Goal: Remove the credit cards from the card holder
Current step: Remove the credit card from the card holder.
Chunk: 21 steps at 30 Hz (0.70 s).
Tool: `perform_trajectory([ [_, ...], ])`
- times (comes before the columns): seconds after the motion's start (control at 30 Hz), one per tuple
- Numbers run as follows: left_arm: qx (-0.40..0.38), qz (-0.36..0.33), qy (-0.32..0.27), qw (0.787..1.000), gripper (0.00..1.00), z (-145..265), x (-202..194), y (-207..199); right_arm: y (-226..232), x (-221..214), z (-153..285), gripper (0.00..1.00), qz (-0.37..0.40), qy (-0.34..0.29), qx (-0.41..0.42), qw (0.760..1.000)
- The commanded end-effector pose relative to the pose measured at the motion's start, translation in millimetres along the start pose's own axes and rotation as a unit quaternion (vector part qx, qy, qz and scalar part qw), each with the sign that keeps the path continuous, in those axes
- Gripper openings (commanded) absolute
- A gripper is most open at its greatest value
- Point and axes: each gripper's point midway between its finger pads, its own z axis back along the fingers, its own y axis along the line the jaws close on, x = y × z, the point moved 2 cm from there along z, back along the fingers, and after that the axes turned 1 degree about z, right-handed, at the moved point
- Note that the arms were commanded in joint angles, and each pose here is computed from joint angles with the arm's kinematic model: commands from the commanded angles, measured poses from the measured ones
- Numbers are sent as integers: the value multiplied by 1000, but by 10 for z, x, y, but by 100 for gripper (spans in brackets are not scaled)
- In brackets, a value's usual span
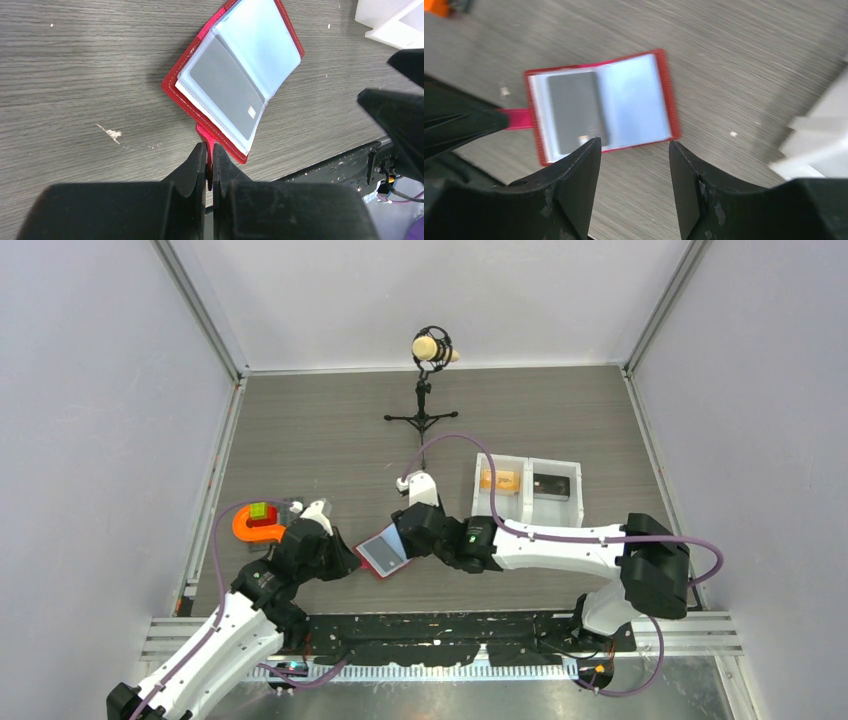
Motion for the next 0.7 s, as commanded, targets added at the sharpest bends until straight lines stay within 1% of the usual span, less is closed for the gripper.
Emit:
perform_trajectory([
  [0.0,-18,-9,-11,1000,0,51,99,-109,472,132,-8,59,19,-31,140,989],
  [0.03,-18,-8,-11,1000,0,49,98,-107,568,137,-17,60,21,-32,171,984],
  [0.17,-3,-4,-11,1000,0,38,93,-61,679,69,-165,66,31,-22,214,976],
  [0.43,-3,-3,-1,1000,0,26,85,-80,764,-128,-497,72,53,6,223,973],
  [0.67,-2,-3,-5,1000,0,34,89,-71,788,-268,-608,74,57,22,225,972],
])
